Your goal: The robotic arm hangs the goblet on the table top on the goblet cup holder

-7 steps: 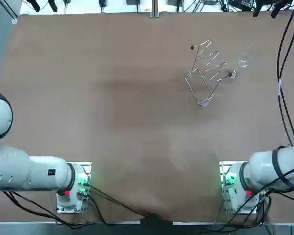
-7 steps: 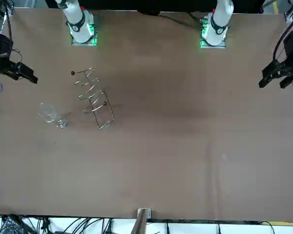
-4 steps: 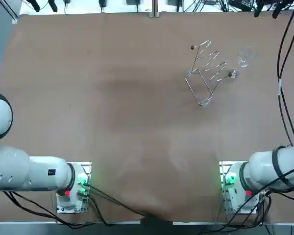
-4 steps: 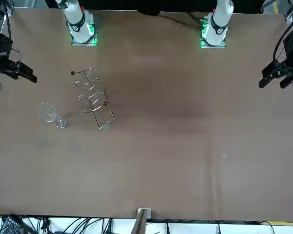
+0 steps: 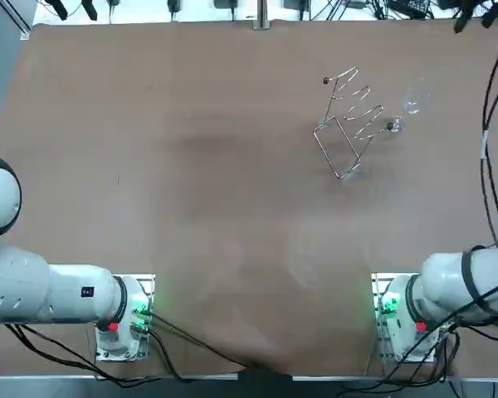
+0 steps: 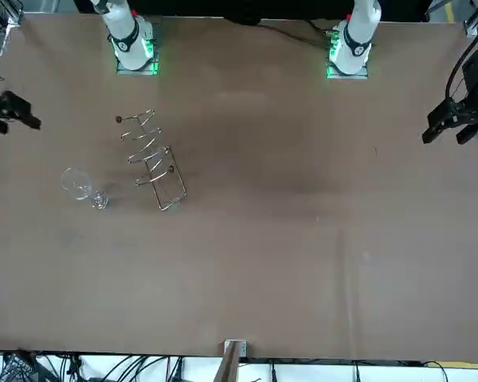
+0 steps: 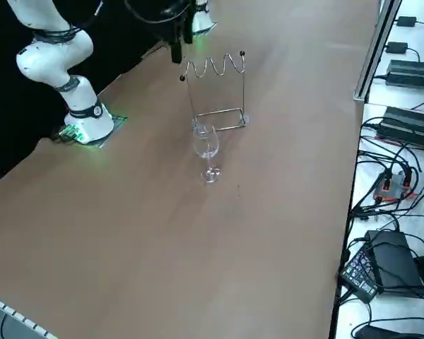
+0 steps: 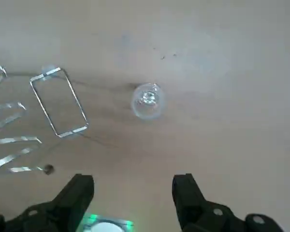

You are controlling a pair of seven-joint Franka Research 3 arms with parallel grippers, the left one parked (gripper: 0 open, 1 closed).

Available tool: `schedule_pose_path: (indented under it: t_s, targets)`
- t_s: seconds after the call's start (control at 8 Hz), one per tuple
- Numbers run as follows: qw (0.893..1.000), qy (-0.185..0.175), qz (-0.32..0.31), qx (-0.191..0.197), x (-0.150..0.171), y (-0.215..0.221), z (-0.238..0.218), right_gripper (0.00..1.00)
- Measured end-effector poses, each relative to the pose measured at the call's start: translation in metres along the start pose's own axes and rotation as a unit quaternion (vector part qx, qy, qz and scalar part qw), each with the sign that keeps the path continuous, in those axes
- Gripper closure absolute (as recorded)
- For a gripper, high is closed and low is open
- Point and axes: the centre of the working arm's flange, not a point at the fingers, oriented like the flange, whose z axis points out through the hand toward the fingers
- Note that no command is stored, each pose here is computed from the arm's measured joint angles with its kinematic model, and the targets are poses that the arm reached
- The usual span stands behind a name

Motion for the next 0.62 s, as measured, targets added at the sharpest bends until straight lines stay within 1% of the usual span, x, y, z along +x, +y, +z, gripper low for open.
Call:
schedule_pose_path:
  t_s: [0.12,0.25,0.38,0.62]
  targets:
    - [0.998,0.003,-0.057,0.012,-0.007,0.019,0.003,0.0]
    - [0.992,0.011,-0.125,0.03,-0.011,0.032,0.01,0.0]
    - [0.981,0.025,-0.188,0.049,-0.015,0.049,0.02,0.0]
    - [0.953,0.053,-0.287,0.08,-0.021,0.094,0.049,0.0]
